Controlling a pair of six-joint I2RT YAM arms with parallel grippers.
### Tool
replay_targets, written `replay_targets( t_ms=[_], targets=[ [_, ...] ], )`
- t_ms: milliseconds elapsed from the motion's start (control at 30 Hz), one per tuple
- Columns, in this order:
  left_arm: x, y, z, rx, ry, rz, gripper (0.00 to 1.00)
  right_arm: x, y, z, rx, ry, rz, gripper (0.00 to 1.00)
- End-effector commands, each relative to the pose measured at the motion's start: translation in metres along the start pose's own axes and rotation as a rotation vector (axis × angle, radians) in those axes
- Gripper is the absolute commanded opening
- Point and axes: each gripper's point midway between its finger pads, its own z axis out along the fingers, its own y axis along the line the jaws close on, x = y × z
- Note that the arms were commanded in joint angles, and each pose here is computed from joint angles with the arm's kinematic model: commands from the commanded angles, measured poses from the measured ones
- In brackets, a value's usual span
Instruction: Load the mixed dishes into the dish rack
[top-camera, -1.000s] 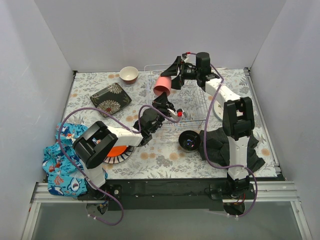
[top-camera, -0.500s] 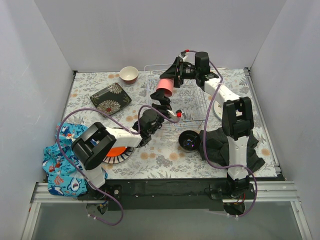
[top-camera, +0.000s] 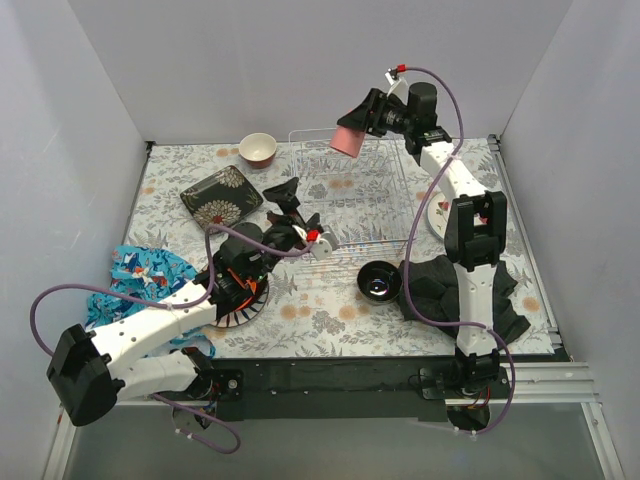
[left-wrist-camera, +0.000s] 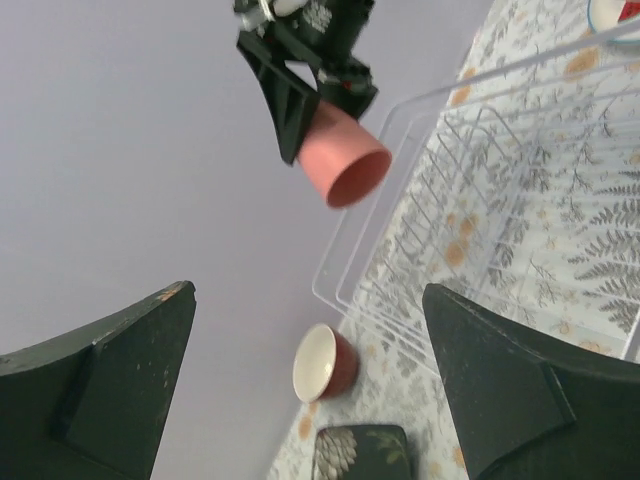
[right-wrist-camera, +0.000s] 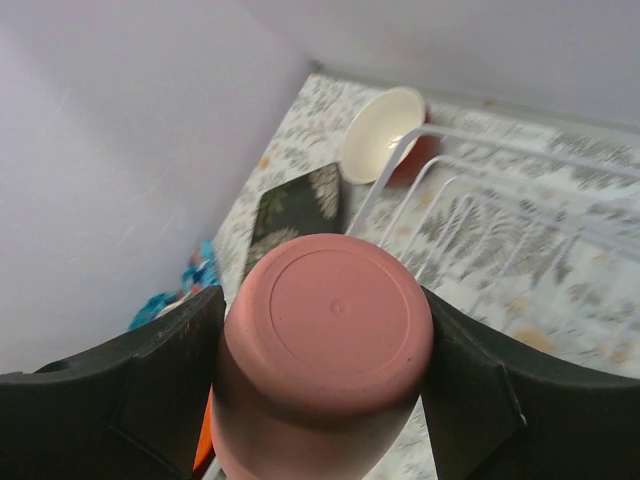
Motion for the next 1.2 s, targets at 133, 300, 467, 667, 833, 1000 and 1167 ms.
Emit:
replay_targets(
  t_ms=[133, 300, 467, 667, 833, 1000, 1167],
  targets=[
    [0.040, 0.000, -0.015, -0.021, 0.272, -0.106, 0.98, -0.073, -0.040, 0.008, 0.275, -0.269, -0.438, 0.47],
    [0.048, 0.000, -0.020, -0.076, 0.339, -0.173, 0.98, -0.092, -0.062, 0.000, 0.408, -0.380, -0.559, 0.46],
    [0.053, -0.001, -0.028, -0.094, 0.377, -0.184, 0.98, -0.094, -0.078, 0.000, 0.487, -0.409, -0.636, 0.45],
    [0.058, -0.003, -0.033, -0.088, 0.408, -0.194, 0.98, -0.079, -0.090, 0.006, 0.551, -0.415, -0.772, 0.45],
    [0.061, -0.008, -0.032, -0.083, 0.418, -0.206, 0.98, -0.062, -0.104, 0.015, 0.576, -0.368, -0.827, 0.47],
    [0.064, -0.014, -0.033, -0.074, 0.427, -0.217, 0.98, -0.048, -0.110, 0.021, 0.570, -0.338, -0.826, 0.47],
    [0.067, -0.019, -0.033, -0.066, 0.439, -0.225, 0.98, -0.036, -0.112, 0.036, 0.560, -0.331, -0.828, 0.47]
  ],
)
